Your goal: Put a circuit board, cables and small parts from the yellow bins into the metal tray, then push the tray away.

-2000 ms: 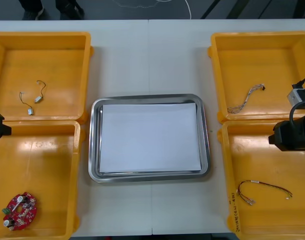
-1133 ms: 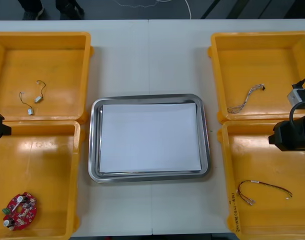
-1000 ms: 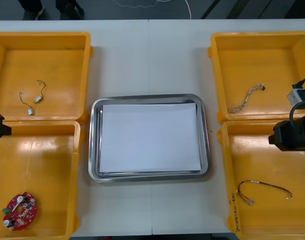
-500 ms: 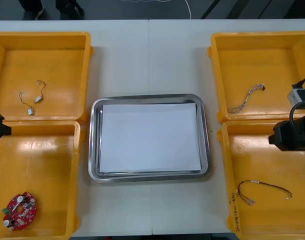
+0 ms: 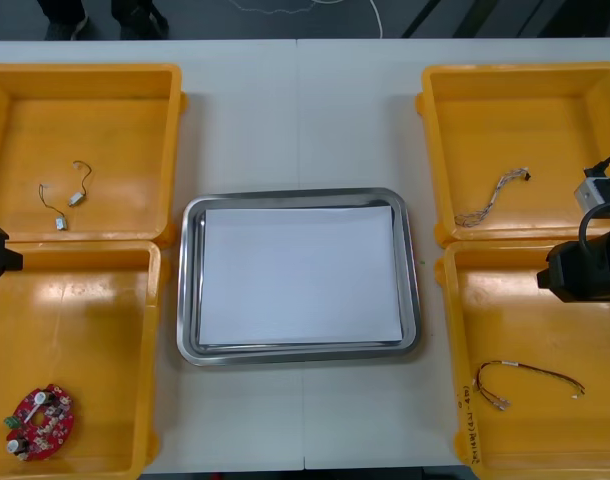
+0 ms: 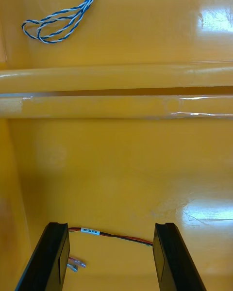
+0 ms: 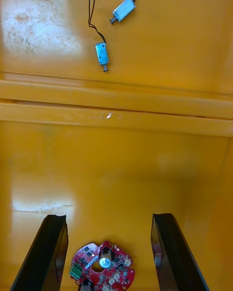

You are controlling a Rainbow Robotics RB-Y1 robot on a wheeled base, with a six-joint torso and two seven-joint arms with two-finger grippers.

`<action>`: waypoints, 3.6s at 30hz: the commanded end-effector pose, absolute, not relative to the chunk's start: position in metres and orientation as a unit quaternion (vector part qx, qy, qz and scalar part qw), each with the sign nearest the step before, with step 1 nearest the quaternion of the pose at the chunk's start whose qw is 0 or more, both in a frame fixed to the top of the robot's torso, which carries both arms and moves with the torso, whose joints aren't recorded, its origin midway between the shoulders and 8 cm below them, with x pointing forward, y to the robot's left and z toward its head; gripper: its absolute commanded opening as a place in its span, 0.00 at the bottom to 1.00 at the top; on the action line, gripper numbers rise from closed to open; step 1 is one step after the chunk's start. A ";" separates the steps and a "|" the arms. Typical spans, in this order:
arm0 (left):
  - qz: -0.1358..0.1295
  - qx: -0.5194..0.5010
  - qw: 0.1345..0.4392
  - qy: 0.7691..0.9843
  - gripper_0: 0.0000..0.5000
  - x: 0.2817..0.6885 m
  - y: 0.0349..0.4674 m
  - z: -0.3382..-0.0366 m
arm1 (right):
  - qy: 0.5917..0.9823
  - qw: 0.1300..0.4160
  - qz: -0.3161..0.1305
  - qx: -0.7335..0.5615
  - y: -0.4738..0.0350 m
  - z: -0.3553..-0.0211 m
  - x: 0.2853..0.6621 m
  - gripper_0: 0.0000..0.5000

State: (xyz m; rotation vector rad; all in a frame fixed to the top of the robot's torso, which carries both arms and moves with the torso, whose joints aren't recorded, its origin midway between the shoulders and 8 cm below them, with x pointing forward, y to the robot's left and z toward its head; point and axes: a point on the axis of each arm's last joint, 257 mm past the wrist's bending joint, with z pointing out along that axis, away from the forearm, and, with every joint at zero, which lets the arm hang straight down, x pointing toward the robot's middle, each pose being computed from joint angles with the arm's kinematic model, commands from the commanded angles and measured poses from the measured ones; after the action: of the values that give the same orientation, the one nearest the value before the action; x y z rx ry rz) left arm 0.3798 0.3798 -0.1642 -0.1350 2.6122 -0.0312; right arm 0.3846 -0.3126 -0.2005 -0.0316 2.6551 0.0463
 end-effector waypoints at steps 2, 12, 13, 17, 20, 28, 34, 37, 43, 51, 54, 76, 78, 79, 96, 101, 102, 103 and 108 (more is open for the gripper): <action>0.022 -0.044 0.273 0.961 1.00 0.375 0.399 -0.149 | 0.969 0.245 0.017 0.004 -0.320 -0.199 0.383 1.00; 0.022 -0.044 0.273 0.961 1.00 0.375 0.399 -0.149 | 0.969 0.245 0.017 0.004 -0.320 -0.199 0.383 1.00; 0.022 -0.044 0.273 0.961 1.00 0.375 0.399 -0.149 | 0.969 0.245 0.017 0.004 -0.320 -0.199 0.383 1.00; 0.022 -0.044 0.273 0.961 1.00 0.375 0.399 -0.149 | 0.969 0.245 0.017 0.004 -0.320 -0.199 0.383 1.00; 0.022 -0.044 0.273 0.961 1.00 0.375 0.399 -0.149 | 0.969 0.245 0.017 0.004 -0.320 -0.199 0.383 1.00; 0.022 -0.044 0.273 0.961 1.00 0.375 0.399 -0.149 | 0.969 0.245 0.017 0.004 -0.320 -0.199 0.383 1.00; 0.022 -0.044 0.273 0.961 1.00 0.375 0.399 -0.149 | 0.969 0.245 0.017 0.004 -0.320 -0.199 0.383 1.00; 0.022 -0.044 0.273 0.961 1.00 0.375 0.399 -0.149 | 0.969 0.245 0.017 0.004 -0.320 -0.199 0.383 1.00; 0.022 -0.044 0.273 0.961 1.00 0.375 0.399 -0.149 | 0.969 0.245 0.017 0.004 -0.320 -0.199 0.383 1.00; 0.022 -0.044 0.273 0.961 1.00 0.375 0.399 -0.149 | 0.969 0.245 0.017 0.004 -0.320 -0.199 0.383 1.00; 0.014 -0.053 0.242 0.969 1.00 0.363 0.400 -0.172 | 0.969 0.245 0.017 0.004 -0.320 -0.199 0.383 1.00; -0.027 -0.236 0.220 0.946 1.00 0.337 0.420 -0.183 | 0.962 0.208 0.052 0.169 -0.334 -0.209 0.371 1.00; -0.033 -0.261 0.215 0.940 1.00 0.332 0.421 -0.186 | 0.957 0.200 0.061 0.203 -0.338 -0.210 0.369 1.00; -0.035 -0.273 0.212 0.938 1.00 0.330 0.421 -0.188 | 0.954 0.197 0.068 0.217 -0.339 -0.209 0.368 1.00; -0.065 -0.414 0.150 0.895 1.00 0.304 0.403 -0.220 | 0.867 0.139 0.130 0.461 -0.371 -0.204 0.363 1.00; -0.076 -0.420 0.133 0.894 1.00 0.298 0.395 -0.230 | 0.841 0.117 0.127 0.513 -0.360 -0.214 0.361 1.00; -0.080 -0.424 0.128 0.893 1.00 0.296 0.392 -0.233 | 0.834 0.112 0.128 0.525 -0.357 -0.217 0.360 1.00; -0.082 -0.426 0.126 0.892 1.00 0.295 0.391 -0.235 | 0.830 0.107 0.128 0.532 -0.356 -0.218 0.359 1.00; -0.096 -0.439 0.106 0.887 1.00 0.282 0.383 -0.250 | 0.790 0.081 0.133 0.593 -0.346 -0.226 0.356 1.00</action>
State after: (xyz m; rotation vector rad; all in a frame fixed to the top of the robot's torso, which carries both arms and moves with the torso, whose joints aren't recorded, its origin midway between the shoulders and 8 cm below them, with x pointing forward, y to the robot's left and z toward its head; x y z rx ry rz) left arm 0.2982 0.3904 -0.2390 -1.2386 2.6040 -0.2624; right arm 0.3585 -0.3411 -0.2278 1.7042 2.3967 0.4428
